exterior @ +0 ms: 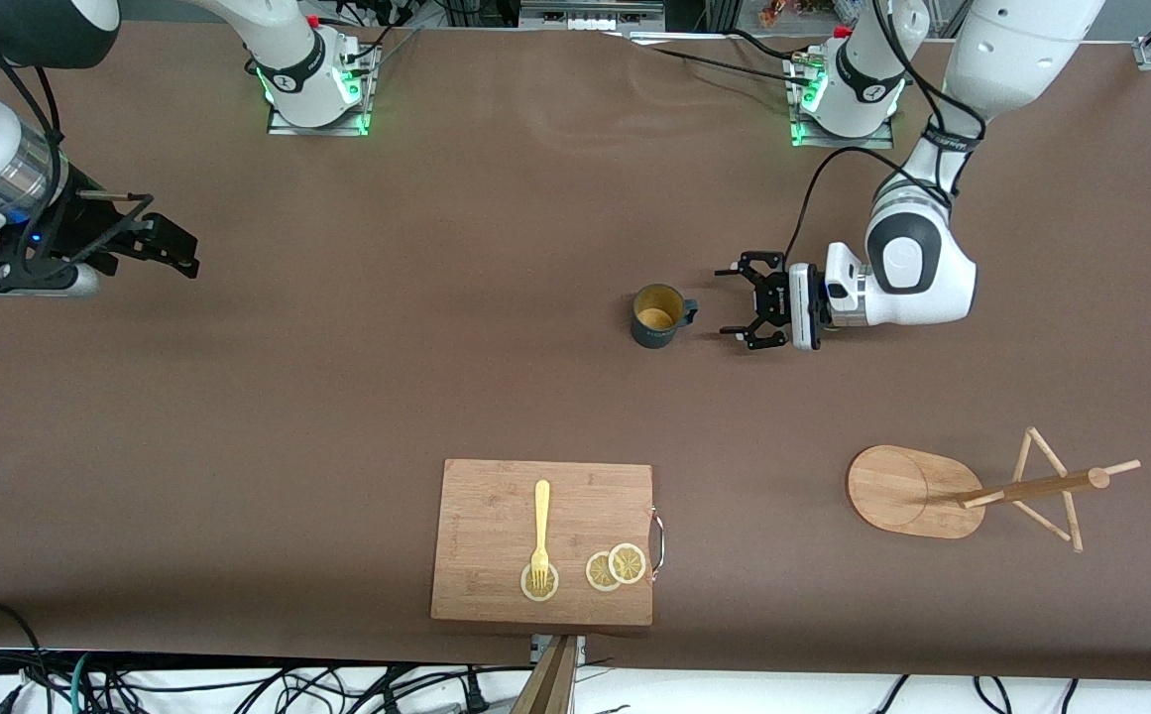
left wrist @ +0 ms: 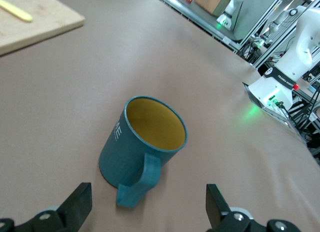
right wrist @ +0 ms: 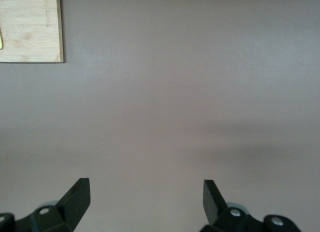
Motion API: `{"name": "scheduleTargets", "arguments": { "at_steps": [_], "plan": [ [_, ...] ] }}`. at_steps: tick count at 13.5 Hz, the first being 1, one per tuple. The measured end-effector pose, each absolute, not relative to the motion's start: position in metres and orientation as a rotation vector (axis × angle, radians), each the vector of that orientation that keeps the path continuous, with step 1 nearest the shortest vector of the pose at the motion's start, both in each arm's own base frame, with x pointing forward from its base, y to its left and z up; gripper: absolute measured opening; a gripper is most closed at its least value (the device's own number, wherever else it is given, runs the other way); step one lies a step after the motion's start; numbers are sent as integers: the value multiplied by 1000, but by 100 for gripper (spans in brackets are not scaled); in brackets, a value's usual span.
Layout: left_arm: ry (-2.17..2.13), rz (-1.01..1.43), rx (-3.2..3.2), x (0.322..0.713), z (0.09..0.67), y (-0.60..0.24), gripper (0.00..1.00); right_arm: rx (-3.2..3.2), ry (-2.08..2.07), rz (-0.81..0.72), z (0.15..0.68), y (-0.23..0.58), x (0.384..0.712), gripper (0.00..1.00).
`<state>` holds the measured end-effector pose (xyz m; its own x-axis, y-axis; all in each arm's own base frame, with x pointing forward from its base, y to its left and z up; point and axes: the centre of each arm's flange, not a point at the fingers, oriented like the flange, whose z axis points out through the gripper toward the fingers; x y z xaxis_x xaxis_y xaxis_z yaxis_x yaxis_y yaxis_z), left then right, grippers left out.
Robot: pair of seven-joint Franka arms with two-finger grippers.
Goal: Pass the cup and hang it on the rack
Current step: 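Grasp the mug handle with the left gripper and lift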
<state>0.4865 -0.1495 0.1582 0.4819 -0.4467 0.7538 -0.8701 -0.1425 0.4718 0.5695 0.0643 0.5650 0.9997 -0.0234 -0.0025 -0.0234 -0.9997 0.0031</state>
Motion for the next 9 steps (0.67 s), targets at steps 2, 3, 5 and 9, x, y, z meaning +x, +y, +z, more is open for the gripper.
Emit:
{"name": "scheduleTargets", "arguments": {
  "at_steps": [2,3,5,9],
  "plan": [
    [-1124,633,1723,478,135,-161,100,3132,-35,-21,562,67,572,100],
    [-1132,659,1703,475,128,-168,100,3130,-35,-43,561,67,571,100],
    [-1165,703,1670,471,120,-176,95,3127,-35,-71,560,67,569,100],
    [-1199,753,1644,471,114,-177,48,3126,-33,-92,559,67,568,100]
  ]
}}
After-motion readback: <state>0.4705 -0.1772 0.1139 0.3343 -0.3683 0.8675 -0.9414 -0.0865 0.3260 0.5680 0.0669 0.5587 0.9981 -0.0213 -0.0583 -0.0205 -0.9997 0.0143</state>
